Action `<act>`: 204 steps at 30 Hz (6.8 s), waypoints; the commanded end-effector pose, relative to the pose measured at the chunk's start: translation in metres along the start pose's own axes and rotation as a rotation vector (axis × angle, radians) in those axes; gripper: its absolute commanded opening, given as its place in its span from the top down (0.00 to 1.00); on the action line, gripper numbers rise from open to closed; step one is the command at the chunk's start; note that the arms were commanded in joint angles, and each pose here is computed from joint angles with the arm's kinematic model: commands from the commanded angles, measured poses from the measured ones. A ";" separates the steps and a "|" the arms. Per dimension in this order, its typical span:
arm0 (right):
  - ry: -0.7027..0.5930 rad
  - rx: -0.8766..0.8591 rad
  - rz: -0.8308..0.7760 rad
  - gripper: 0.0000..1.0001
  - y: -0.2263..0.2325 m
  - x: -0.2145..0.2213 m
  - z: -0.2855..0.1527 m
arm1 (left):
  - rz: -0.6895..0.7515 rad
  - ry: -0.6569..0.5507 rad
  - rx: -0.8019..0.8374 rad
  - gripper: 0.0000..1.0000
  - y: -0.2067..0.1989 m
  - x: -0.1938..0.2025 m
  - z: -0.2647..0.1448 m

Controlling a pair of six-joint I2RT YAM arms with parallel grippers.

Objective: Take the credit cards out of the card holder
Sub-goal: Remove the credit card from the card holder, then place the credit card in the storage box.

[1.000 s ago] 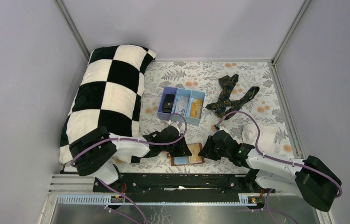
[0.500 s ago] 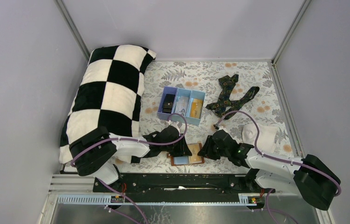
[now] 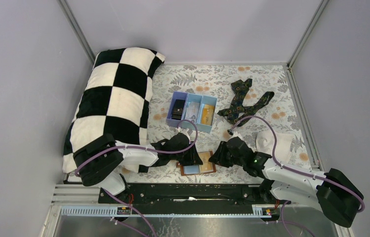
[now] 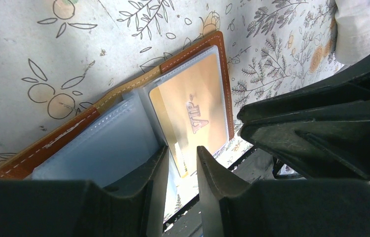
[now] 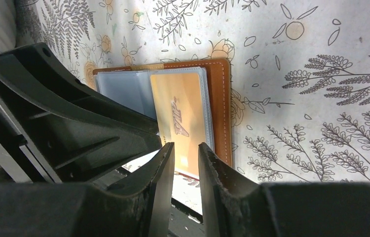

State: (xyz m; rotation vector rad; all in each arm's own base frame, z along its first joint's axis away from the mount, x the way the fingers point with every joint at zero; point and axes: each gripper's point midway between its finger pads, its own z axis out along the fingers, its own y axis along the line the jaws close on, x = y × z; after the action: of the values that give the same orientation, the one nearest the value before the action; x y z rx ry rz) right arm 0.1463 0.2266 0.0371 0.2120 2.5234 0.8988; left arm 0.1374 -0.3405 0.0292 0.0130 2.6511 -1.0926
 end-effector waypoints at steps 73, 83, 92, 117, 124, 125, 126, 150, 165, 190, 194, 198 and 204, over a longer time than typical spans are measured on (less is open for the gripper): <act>0.096 -0.002 0.019 0.74 0.003 0.022 0.017 | -0.029 -0.110 0.161 1.00 -0.024 -0.032 -0.014; 0.086 0.030 0.038 0.74 -0.011 0.025 0.013 | 0.041 -0.090 0.087 1.00 -0.004 -0.032 -0.028; 0.060 0.023 0.046 0.74 -0.010 0.021 0.006 | 0.116 -0.046 0.039 1.00 0.003 -0.032 -0.028; 0.061 -0.019 0.030 0.74 0.010 0.014 0.019 | 0.041 0.016 0.081 0.65 0.006 -0.017 -0.015; 0.080 0.002 0.038 0.74 0.001 0.020 0.024 | 0.046 0.010 0.021 0.64 0.018 -0.018 -0.012; 0.082 0.000 0.040 0.74 0.002 0.021 0.025 | 0.049 0.010 0.020 0.64 0.018 -0.018 -0.012; 0.084 0.001 0.042 0.74 0.001 0.021 0.026 | 0.049 0.012 0.017 0.63 0.019 -0.017 -0.012; 0.090 0.032 0.057 0.75 -0.008 0.025 0.027 | 0.048 -0.014 0.070 1.00 0.008 -0.029 -0.020; 0.095 0.031 0.062 0.75 -0.008 0.026 0.024 | 0.189 -0.119 -0.017 1.00 0.015 -0.063 -0.080; -0.045 -0.636 0.168 0.17 0.129 -0.023 -0.045 | 0.270 -0.089 0.440 1.00 -0.097 -0.057 -0.158; -0.073 -0.718 0.162 0.38 0.143 -0.030 -0.058 | 0.263 -0.082 0.455 1.00 -0.097 -0.056 -0.158; -0.081 -0.765 0.134 0.59 0.156 -0.035 -0.069 | 0.254 -0.074 0.471 1.00 -0.098 -0.056 -0.157; -0.072 -0.796 0.131 0.82 0.163 -0.035 -0.075 | 0.244 -0.068 0.474 1.00 -0.096 -0.056 -0.153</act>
State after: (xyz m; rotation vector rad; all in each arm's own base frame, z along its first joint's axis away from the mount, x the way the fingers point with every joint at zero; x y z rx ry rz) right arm 0.1419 0.2951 0.1651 0.2065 2.0481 1.7124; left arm 0.1453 -0.2903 0.1998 0.3293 2.2670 -1.4877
